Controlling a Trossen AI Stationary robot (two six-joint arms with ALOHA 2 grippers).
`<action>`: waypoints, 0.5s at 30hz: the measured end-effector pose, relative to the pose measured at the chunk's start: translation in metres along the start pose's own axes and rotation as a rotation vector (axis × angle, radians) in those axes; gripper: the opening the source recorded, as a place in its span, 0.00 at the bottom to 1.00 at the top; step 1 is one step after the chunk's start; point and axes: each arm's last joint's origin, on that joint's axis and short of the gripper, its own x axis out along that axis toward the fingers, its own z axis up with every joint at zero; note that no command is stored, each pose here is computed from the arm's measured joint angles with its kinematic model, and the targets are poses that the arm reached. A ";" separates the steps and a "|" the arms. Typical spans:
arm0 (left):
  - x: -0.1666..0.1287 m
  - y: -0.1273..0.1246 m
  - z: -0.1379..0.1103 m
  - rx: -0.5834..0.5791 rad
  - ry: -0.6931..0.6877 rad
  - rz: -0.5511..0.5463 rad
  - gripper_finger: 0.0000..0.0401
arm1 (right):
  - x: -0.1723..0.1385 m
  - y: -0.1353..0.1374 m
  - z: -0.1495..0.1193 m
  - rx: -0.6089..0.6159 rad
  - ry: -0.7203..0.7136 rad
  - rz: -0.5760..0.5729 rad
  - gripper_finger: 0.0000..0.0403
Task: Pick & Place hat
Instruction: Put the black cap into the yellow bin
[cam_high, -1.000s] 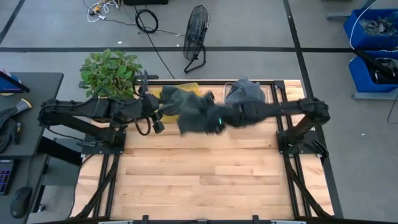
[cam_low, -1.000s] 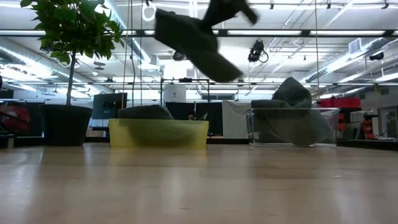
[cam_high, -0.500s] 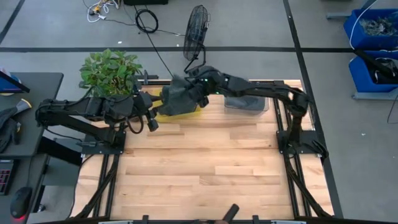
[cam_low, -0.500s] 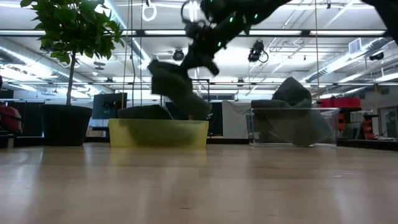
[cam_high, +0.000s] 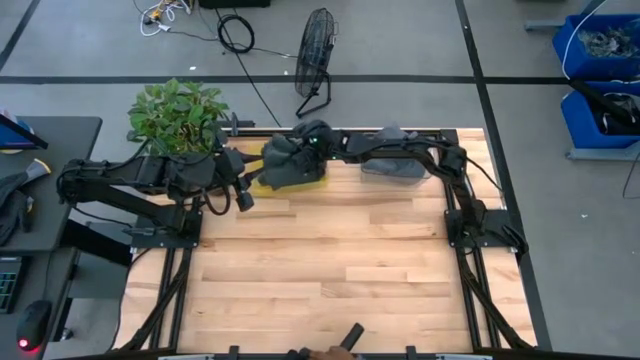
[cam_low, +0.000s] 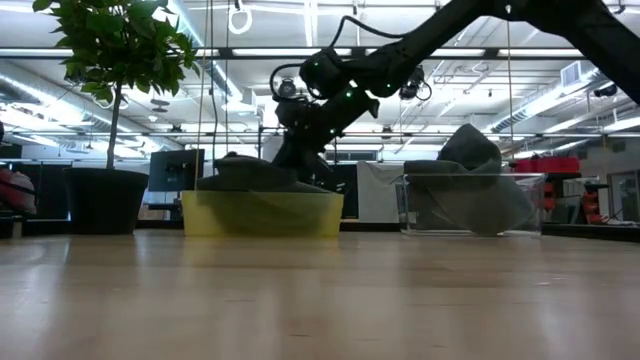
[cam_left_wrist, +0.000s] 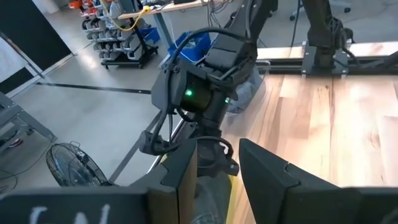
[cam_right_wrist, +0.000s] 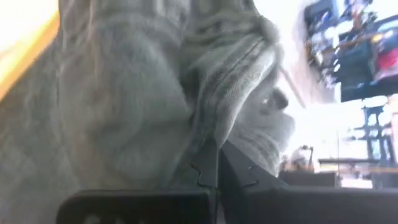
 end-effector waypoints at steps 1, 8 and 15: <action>0.000 0.000 -0.001 0.003 0.006 0.000 0.31 | 0.002 0.002 0.002 -0.003 -0.016 -0.005 0.00; 0.000 0.000 -0.002 0.004 0.020 0.001 0.31 | 0.008 0.004 0.005 0.030 -0.020 -0.036 0.04; 0.000 0.000 -0.003 -0.017 0.030 0.001 0.31 | 0.000 -0.006 0.020 0.056 -0.037 -0.151 0.17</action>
